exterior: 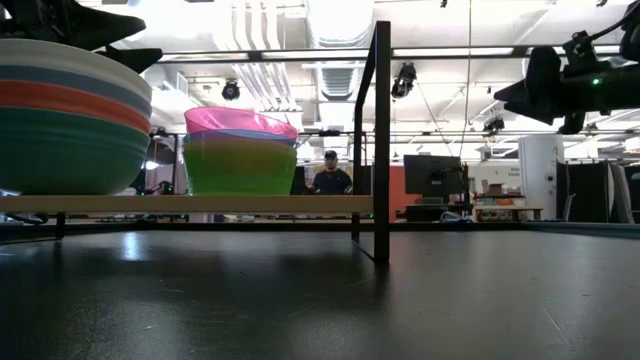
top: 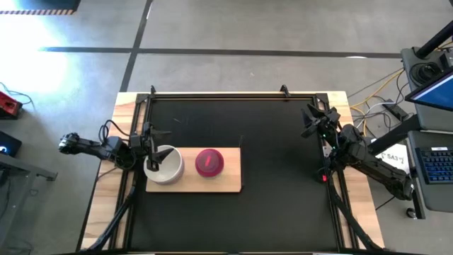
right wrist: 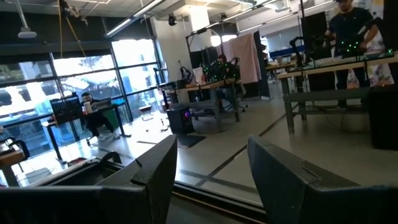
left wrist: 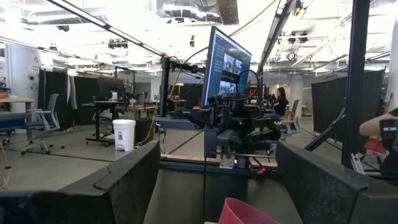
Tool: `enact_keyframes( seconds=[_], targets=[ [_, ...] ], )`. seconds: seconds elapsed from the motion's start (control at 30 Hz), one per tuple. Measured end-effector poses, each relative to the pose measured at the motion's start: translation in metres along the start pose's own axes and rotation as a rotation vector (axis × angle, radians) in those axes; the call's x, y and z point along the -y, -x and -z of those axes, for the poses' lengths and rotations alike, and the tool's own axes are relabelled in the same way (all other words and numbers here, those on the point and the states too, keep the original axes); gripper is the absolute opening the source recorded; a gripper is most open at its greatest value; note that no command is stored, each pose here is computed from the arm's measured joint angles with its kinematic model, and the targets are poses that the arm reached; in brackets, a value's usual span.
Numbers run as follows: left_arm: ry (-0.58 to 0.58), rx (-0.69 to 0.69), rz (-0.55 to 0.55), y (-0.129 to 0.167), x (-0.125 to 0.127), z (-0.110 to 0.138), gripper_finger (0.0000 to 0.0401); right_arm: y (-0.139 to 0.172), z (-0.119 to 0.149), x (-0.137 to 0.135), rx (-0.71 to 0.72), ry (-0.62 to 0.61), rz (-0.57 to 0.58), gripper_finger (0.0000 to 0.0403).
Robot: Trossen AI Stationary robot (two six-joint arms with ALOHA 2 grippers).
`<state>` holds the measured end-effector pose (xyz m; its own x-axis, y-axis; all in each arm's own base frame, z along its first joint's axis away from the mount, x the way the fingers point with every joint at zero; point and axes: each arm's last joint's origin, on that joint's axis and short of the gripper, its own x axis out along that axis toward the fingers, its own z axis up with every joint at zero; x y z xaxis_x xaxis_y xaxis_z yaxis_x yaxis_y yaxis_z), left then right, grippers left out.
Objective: Place and stack bowls onto a shelf
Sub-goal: Return to Home Position
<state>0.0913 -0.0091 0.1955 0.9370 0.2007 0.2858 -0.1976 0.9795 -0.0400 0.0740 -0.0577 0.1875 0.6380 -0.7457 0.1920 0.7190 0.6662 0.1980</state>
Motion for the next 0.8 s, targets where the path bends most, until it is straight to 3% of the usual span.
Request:
enact_keyframes(
  seconds=[0.8],
  targets=[
    [0.000, 0.000, 0.000, 0.0000, 0.0000, 0.0000, 0.0302, -0.0026, 0.0036, -0.0002, -0.038, 0.011, 0.006, 0.0185]
  ],
)
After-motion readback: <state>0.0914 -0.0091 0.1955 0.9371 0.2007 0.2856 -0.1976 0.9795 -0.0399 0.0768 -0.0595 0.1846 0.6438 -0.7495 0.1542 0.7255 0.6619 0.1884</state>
